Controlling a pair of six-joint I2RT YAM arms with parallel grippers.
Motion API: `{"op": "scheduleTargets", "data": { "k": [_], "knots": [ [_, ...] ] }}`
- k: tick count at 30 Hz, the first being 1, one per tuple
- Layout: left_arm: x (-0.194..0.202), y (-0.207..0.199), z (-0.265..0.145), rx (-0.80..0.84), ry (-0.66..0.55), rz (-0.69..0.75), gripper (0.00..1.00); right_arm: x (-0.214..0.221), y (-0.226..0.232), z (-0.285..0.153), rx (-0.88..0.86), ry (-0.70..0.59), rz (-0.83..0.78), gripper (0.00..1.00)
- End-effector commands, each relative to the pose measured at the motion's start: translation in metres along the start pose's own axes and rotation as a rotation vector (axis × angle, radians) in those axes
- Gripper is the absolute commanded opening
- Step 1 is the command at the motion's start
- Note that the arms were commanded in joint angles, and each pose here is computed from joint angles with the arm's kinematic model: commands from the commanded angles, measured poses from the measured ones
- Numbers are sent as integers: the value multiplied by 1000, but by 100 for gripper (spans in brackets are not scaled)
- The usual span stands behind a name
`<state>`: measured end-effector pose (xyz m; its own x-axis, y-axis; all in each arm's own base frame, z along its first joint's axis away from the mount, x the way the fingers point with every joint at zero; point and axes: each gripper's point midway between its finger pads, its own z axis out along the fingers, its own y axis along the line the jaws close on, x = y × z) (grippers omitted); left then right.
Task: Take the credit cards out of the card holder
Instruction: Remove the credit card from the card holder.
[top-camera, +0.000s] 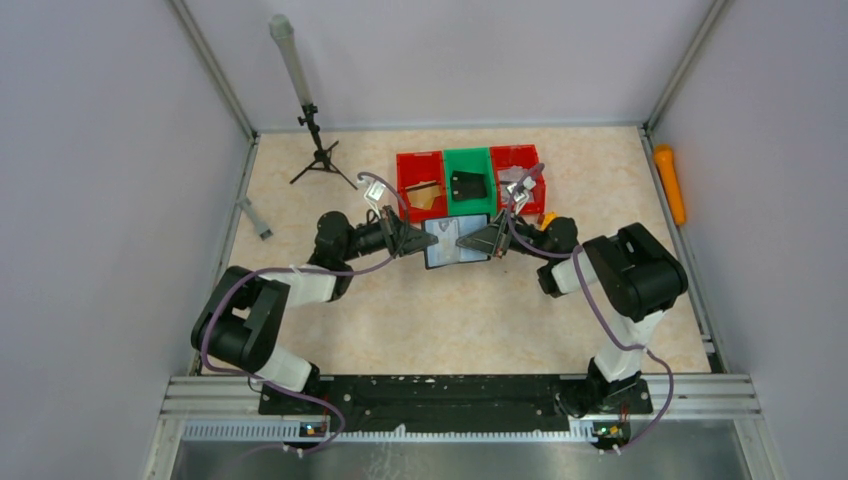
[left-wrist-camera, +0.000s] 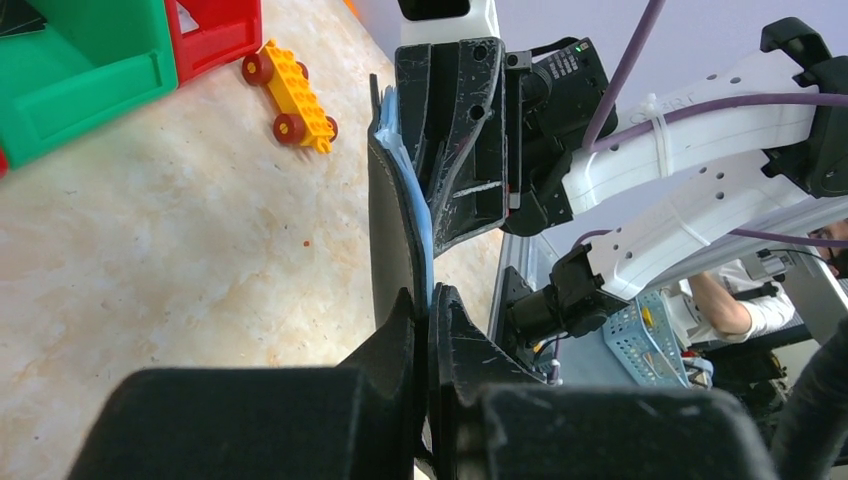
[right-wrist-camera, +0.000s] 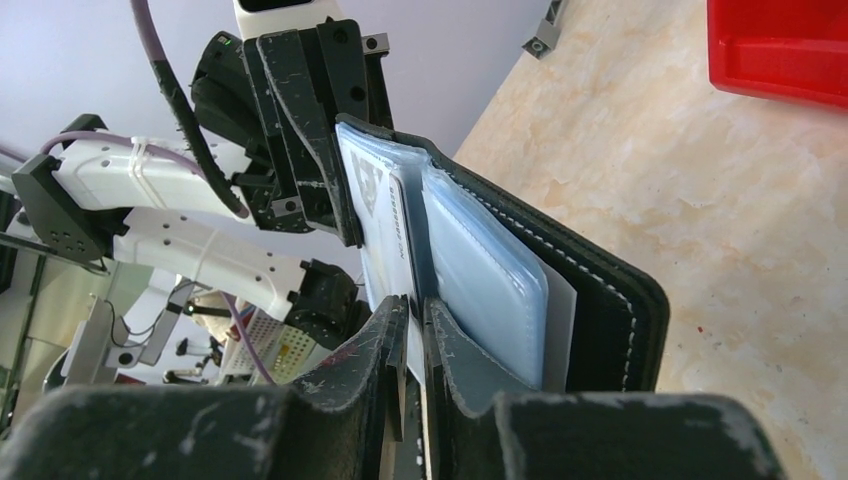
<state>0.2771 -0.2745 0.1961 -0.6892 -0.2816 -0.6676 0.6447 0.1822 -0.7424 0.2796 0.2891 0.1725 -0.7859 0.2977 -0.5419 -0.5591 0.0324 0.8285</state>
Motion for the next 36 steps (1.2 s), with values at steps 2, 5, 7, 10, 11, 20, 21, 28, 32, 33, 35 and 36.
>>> {"op": "scheduleTargets", "data": {
  "k": [2,5,7,10,11,20,21,28,32,33,35,36],
  "knots": [
    [-3,-8,10,20,17,48,3,-12,46,9,-169,-17,-199,10],
    [-3,-7,10,17,20,46,7,-12,46,10,-170,-14,-200,0],
    [-3,-8,10,18,20,45,12,-13,46,9,-170,-18,-205,0],
    [-4,-12,10,34,20,41,23,-13,43,9,-149,-22,-200,0],
    [-4,-13,10,43,19,43,25,-13,41,9,-142,-23,-200,0],
    [-7,-18,5,63,-4,50,14,-23,28,1,-81,-68,-181,0],
    [-8,-18,5,60,-7,52,15,-24,27,0,-76,-71,-177,0],
    [-9,-20,3,65,-12,56,28,-27,22,-3,-62,-84,-184,0],
    [-9,-20,3,64,-14,58,32,-28,23,-3,-63,-86,-169,0],
    [-8,-19,3,63,-12,55,30,-27,24,-3,-64,-85,-167,0],
    [-9,-18,3,59,-12,54,22,-28,24,-4,-66,-86,-167,0],
    [-9,-18,3,58,-12,53,17,-27,24,-4,-66,-86,-166,0]
  ]
}}
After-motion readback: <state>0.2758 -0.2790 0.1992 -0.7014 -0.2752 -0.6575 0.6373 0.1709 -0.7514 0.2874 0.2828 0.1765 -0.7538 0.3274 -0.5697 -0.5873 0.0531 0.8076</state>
